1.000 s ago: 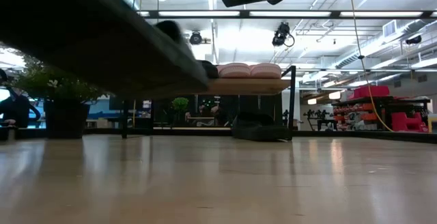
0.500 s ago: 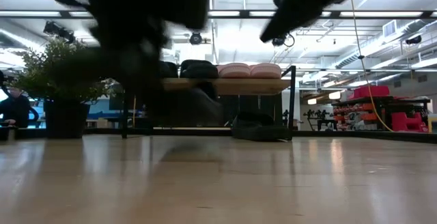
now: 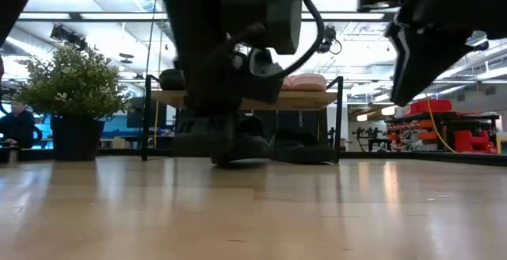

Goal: Pick and place slides into the shelf
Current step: Put the black slide under the shelf

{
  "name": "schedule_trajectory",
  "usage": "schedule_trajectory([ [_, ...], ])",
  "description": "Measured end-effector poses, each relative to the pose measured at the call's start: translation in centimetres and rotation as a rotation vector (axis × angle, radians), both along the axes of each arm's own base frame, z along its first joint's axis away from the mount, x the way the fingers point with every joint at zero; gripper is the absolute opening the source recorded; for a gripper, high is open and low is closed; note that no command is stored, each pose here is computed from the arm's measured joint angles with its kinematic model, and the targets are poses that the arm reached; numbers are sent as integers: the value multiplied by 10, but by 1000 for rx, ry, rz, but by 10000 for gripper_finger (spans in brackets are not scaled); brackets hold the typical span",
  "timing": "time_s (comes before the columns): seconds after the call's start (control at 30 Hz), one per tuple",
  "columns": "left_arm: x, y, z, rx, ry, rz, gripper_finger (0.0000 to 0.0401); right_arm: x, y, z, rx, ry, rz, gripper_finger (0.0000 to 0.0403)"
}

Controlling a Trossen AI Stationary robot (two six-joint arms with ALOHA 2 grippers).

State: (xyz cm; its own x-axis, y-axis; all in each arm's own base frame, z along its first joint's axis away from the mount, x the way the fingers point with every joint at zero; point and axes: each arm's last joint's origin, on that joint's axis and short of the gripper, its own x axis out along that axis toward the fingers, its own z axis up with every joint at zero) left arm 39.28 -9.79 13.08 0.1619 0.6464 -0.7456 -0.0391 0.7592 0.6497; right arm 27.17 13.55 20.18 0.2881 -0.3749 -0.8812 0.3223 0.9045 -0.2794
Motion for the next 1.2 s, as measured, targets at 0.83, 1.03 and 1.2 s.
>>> schedule_trajectory([
  [0.83,26,99,0,5,-8,86,50,-2,-1,0,7,-1,-64,109],
  [1.03,26,105,1,1,-22,115,86,-2,-1,0,8,-3,-68,109],
  [1.2,26,105,1,0,-28,119,129,-2,-1,0,2,-10,-69,109],
])
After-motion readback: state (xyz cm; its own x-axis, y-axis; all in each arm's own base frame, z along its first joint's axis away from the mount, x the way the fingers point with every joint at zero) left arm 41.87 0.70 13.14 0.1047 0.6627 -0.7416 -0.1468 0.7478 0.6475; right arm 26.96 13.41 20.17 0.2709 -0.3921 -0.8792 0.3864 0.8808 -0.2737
